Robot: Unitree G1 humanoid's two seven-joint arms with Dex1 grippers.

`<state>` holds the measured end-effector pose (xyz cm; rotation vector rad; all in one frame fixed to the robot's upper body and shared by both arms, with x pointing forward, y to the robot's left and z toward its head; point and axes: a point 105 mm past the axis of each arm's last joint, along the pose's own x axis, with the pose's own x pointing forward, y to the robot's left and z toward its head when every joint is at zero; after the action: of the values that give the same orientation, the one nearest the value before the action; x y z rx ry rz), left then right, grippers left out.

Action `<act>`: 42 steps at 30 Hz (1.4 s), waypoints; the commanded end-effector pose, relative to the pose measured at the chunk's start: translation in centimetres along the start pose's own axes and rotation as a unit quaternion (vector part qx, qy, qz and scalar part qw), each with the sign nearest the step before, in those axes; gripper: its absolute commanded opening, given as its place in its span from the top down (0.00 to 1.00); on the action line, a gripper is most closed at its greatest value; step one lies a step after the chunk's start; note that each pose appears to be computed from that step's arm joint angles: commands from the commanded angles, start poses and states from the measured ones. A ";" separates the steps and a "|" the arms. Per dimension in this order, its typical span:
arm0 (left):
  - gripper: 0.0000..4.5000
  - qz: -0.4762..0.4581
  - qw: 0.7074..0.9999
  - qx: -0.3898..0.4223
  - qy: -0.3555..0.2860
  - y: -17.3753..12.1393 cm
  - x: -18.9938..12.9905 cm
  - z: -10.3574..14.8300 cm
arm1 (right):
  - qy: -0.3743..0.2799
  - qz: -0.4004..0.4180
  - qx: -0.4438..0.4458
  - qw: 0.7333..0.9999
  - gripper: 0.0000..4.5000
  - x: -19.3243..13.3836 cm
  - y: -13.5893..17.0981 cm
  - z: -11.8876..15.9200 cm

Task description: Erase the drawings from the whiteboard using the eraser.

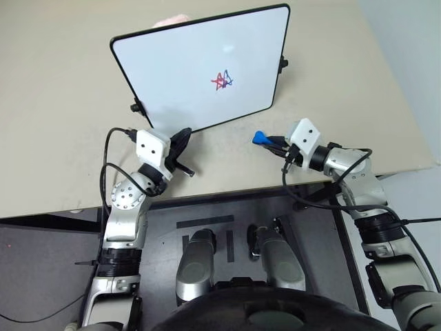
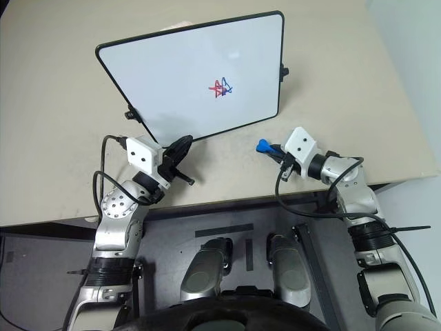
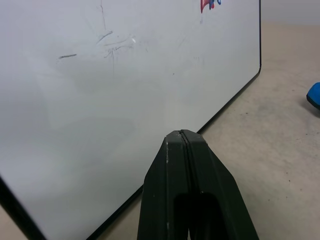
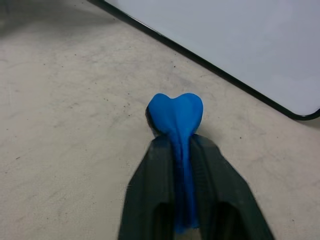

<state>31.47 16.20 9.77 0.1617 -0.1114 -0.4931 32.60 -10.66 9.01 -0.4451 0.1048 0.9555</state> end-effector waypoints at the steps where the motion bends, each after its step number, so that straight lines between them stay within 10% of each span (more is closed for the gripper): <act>1: 1.00 -0.004 1.000 0.010 -0.018 -0.2 0.3 0.8 | -0.028 -0.013 -0.041 0.999 0.98 -0.2 -0.8 2.1; 13: 1.00 -0.005 1.000 0.011 -0.020 -0.3 0.6 0.9 | -0.195 -0.084 -0.235 0.948 0.98 2.5 -2.6 13.6; 30: 1.00 0.008 1.000 0.015 -0.024 0.1 0.3 1.1 | -0.157 -0.090 -0.322 0.929 0.98 8.1 -2.4 8.8; 42: 1.00 0.002 1.000 0.014 -0.025 -0.2 0.6 1.1 | -0.213 -0.176 -0.359 0.891 0.98 6.5 -5.5 13.2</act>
<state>31.79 15.85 9.76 0.1596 -0.1198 -0.4856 39.01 -2.50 17.66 -0.9092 -0.6392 0.7764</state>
